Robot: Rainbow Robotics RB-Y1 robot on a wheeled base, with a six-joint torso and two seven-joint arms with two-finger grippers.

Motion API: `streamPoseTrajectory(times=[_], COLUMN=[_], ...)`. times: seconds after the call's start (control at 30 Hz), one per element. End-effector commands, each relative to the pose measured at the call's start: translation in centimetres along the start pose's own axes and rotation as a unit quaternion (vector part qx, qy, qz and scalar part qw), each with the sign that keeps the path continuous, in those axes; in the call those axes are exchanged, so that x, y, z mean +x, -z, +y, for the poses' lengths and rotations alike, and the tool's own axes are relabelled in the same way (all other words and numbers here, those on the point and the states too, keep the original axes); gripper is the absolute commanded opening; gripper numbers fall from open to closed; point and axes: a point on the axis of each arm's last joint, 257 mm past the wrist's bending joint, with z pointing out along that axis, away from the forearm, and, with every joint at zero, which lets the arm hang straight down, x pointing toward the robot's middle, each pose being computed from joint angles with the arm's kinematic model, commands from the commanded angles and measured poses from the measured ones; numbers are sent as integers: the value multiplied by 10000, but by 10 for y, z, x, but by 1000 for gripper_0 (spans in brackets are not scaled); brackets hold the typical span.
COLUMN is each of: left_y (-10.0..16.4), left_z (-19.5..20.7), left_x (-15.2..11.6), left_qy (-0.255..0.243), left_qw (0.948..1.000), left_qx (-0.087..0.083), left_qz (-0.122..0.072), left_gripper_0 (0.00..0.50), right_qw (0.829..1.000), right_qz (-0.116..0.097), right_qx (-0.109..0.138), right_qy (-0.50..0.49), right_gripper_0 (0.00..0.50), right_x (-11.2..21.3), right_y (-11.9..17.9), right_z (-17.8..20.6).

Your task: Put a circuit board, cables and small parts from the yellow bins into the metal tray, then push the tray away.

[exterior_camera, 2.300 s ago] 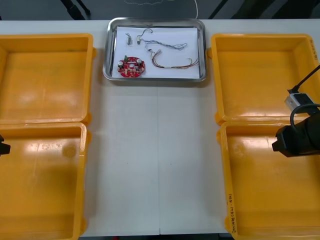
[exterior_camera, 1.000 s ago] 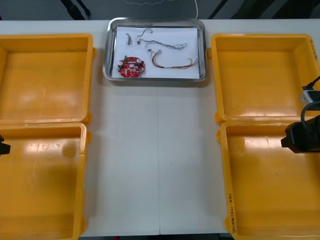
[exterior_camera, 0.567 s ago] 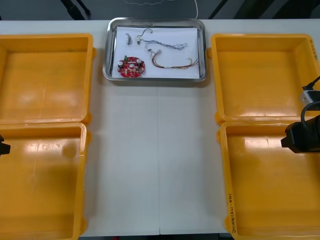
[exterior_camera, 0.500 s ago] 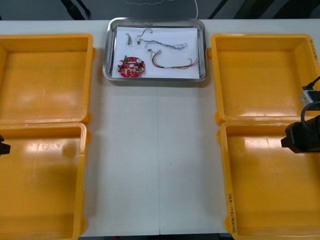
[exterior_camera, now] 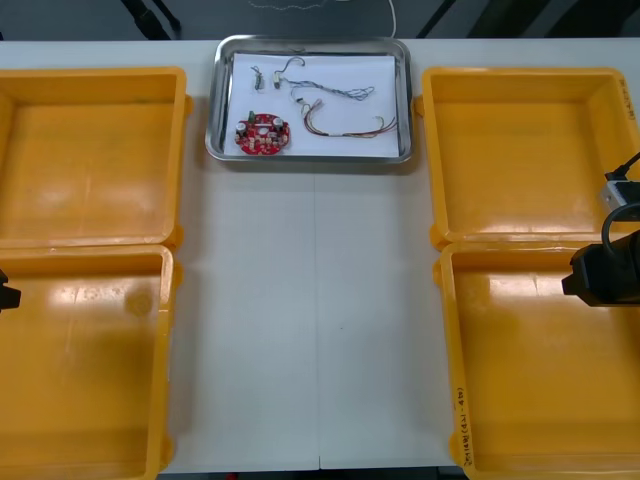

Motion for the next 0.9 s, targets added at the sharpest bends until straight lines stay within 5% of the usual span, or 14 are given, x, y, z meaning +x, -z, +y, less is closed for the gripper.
streamPoseTrajectory(times=[0.03,0.9], left_y=[5,5], left_z=[-10,-10], left_x=[-11,-11], left_qy=[-134,-134], left_qw=[9997,9997], left_qx=[47,47], left_qz=[-202,-202], left_gripper_0=[500,500], right_qw=[9999,9999], right_qz=[-80,-80], right_qx=[-40,-40], right_qy=[-118,-118], right_gripper_0=[500,500], right_x=[-3,-3], right_y=[4,4], right_z=[-3,-3])
